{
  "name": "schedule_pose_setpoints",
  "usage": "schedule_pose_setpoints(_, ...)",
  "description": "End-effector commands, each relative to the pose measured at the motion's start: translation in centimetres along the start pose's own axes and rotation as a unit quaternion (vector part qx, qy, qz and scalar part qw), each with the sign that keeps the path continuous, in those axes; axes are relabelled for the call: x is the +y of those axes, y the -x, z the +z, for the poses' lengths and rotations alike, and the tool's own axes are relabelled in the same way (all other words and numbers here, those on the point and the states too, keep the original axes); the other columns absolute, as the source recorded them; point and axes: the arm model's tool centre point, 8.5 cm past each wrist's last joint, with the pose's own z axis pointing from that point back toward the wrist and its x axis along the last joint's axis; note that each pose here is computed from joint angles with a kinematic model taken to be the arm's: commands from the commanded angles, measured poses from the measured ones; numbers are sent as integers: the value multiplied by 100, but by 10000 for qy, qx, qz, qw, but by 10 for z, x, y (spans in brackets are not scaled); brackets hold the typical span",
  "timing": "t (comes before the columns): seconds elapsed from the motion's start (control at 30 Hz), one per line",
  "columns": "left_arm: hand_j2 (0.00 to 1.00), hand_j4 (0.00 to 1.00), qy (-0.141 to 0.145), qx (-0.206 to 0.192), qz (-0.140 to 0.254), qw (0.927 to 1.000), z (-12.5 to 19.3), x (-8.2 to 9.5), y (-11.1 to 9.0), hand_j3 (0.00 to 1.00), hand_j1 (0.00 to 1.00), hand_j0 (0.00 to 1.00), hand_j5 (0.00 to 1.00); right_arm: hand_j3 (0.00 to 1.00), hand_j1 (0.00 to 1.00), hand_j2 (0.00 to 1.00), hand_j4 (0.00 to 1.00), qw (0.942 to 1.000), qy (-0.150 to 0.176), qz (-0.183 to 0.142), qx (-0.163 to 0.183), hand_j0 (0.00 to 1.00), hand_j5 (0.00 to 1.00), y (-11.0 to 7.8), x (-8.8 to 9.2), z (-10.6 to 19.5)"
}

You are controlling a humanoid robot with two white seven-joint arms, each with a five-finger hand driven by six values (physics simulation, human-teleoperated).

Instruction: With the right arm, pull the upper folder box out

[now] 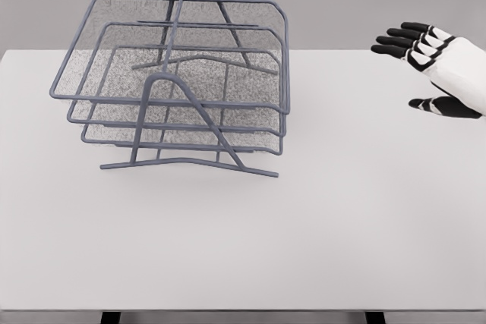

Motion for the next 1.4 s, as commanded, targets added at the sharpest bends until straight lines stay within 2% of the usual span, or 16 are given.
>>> schedule_pose_setpoints(0.0, 100, 100, -1, -3, 4, 10000, 0, 0, 0, 100, 100, 100, 100, 100, 100, 100, 100, 10000, -84, -4, -53, 100, 100, -3, 0, -2)
schedule_pose_setpoints(0.03, 100, 100, -3, -10, 3, 10000, 0, 0, -1, 100, 100, 100, 100, 100, 100, 100, 100, 9984, -561, -34, -68, 100, 100, -4, 10, -5)
schedule_pose_setpoints(0.1, 100, 100, -1, -3, 4, 10000, 0, 0, 0, 100, 100, 100, 100, 100, 100, 100, 100, 9962, -752, -407, -138, 100, 100, -15, 34, -22)
schedule_pose_setpoints(0.13, 100, 100, -1, -3, 4, 10000, 0, 0, 0, 100, 100, 100, 100, 100, 100, 100, 100, 9920, -1154, -459, -241, 100, 100, -20, 44, -33)
schedule_pose_setpoints(0.2, 100, 100, -1, -3, 4, 10000, 0, 0, 0, 100, 100, 100, 100, 100, 100, 100, 100, 9926, -1104, -368, -342, 100, 100, -20, 35, -43)
schedule_pose_setpoints(0.27, 100, 100, -1, -3, 4, 10000, 0, 0, 0, 100, 100, 100, 100, 100, 100, 100, 100, 9884, -1232, -459, -764, 100, 100, -18, 31, -80)
schedule_pose_setpoints(0.37, 100, 100, -1, -3, 4, 10000, 0, 0, 0, 100, 100, 100, 100, 100, 100, 100, 100, 9816, -1336, -1126, -766, 100, 100, 6, 42, -96)
schedule_pose_setpoints(0.4, 100, 100, 1, -3, -4, 10000, 0, 0, 0, 100, 100, 100, 100, 100, 100, 100, 100, 9759, -1578, -1254, -836, 100, 100, 7, 54, -106)
schedule_pose_setpoints(0.43, 100, 100, -1, -3, 4, 10000, 0, 0, 0, 100, 100, 100, 100, 100, 100, 100, 100, 9742, -1667, -1277, -831, 100, 100, 9, 58, -109)
schedule_pose_setpoints(0.5, 100, 100, -1, -3, 4, 10000, 0, 0, 0, 100, 100, 100, 100, 100, 100, 100, 100, 9688, -1670, -1622, -846, 100, 100, 17, 59, -116)
schedule_pose_setpoints(0.57, 100, 100, -3, -10, 3, 10000, 0, 0, -1, 100, 100, 100, 100, 100, 100, 100, 100, 9641, -1906, -1588, -946, 100, 100, 14, 66, -125)
schedule_pose_setpoints(0.7, 100, 100, -1, 5, 3, 10000, 0, 0, 0, 100, 100, 100, 100, 100, 100, 100, 100, 9658, -1865, -1532, -951, 100, 100, 15, 60, -128)
schedule_pose_setpoints(0.8, 100, 100, -1, -3, 4, 10000, 0, 0, 0, 100, 100, 100, 100, 100, 100, 100, 100, 9712, -1733, -1303, -991, 100, 100, 17, 37, -137)
schedule_pose_setpoints(1.03, 100, 100, -1, -3, 4, 10000, 0, 0, 0, 100, 100, 100, 100, 100, 100, 100, 100, 9739, -1671, -1123, -1049, 100, 100, 16, 26, -147)
schedule_pose_setpoints(1.27, 100, 100, -3, -10, 3, 10000, 0, 0, -1, 100, 100, 100, 100, 100, 100, 100, 100, 9722, -1832, -886, -1162, 100, 100, 3, 38, -161)
schedule_pose_setpoints(1.37, 100, 100, -1, 5, 3, 10000, 0, 0, 0, 100, 100, 100, 100, 100, 100, 100, 100, 9681, -2050, -826, -1178, 100, 100, -1, 52, -160)
